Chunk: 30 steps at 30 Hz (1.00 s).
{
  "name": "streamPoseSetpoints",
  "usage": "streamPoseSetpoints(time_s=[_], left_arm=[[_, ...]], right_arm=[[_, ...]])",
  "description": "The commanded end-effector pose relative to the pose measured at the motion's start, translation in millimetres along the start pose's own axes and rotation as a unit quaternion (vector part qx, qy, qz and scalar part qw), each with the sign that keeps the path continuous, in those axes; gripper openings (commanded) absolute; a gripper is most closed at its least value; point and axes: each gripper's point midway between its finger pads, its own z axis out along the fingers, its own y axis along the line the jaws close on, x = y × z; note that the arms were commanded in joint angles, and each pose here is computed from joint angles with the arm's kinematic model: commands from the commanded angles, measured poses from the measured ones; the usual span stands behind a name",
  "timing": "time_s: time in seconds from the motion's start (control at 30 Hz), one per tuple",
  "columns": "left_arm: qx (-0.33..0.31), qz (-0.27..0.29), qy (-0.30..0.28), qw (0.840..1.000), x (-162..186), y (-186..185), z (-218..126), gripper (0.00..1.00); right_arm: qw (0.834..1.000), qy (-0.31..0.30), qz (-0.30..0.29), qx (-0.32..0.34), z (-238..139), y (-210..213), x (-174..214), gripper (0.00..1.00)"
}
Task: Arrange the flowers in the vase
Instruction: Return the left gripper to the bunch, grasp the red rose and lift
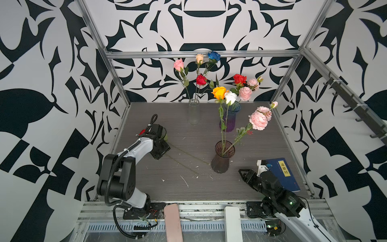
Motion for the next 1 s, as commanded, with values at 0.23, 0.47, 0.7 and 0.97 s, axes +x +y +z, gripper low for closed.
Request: streamPoseSetpoints(time_s=[0.23, 0.47, 0.7, 0.97], left_arm=[[-0.122, -0.038, 0.008, 0.992, -18.3, 26.2, 27.2, 0.47], [-0.105, -0.061, 0.004, 0.993, -17.6, 30.8, 29.1, 0.00], [-0.064, -0.069, -0.066, 0.993, -35.2, 21.3, -41.5, 0.00], [0.232, 0.022, -0.192, 0.953, -24.7, -95.4, -217.5, 0.00]], right_arm=[[1.000, -0.012, -0.003, 0.004, -0.3, -3.7, -3.4, 0.49], [1.000, -0.011, -0.005, 0.006, -0.7, -4.2, -3.1, 0.49], [1.000, -0.010, -0.004, 0.008, -0.4, -5.0, -3.0, 0.49], [1.000, -0.010, 0.000, 0.006, 1.3, -4.9, -2.6, 0.49]])
